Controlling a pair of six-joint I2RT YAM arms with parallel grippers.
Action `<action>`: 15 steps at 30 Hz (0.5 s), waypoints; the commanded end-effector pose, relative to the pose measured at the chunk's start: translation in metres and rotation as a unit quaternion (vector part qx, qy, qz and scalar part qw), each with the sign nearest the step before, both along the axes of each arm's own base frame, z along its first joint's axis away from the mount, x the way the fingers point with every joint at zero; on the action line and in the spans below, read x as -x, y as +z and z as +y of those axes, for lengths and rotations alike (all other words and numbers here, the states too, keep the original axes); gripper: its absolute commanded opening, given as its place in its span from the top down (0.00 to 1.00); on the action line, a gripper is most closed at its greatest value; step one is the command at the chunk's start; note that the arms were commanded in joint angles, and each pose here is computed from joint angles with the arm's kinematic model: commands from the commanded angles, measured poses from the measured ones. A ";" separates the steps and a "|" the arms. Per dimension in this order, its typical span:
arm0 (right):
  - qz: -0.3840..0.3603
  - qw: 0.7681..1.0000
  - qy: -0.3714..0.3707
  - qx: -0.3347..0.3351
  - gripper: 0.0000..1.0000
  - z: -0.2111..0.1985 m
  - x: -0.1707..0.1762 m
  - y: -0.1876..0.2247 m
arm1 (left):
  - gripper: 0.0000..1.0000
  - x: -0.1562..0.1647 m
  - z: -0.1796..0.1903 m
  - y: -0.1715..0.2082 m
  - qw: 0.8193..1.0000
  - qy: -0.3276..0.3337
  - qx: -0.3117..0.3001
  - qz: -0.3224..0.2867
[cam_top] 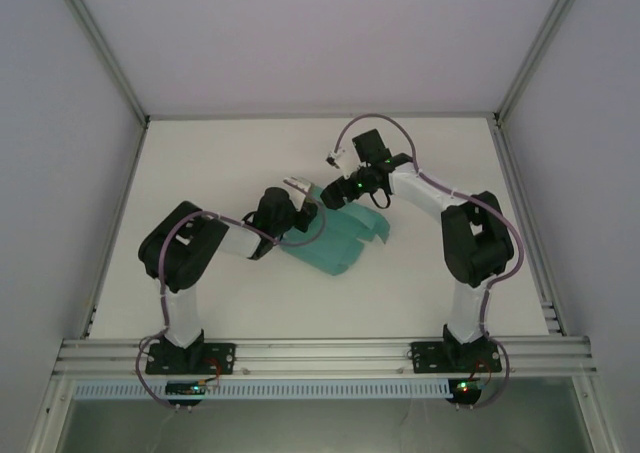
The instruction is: Assemble paper box
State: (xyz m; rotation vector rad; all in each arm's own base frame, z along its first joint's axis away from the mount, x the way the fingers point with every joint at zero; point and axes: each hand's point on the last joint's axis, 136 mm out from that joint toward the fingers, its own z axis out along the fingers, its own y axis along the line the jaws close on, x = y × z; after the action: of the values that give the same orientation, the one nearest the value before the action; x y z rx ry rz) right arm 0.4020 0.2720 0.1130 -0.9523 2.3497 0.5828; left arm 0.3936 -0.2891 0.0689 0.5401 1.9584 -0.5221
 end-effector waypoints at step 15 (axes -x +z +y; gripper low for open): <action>0.084 0.995 -0.036 -0.026 0.21 -0.025 0.008 -0.020 | 1.00 -0.021 -0.014 0.037 0.995 -0.006 0.093 -0.022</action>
State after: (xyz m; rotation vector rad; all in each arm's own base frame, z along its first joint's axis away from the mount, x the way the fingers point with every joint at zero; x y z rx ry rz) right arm 0.4094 0.2717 0.1135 -0.8882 2.3425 0.7379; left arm 0.4043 -0.2964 0.0720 0.4892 1.9415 -0.6132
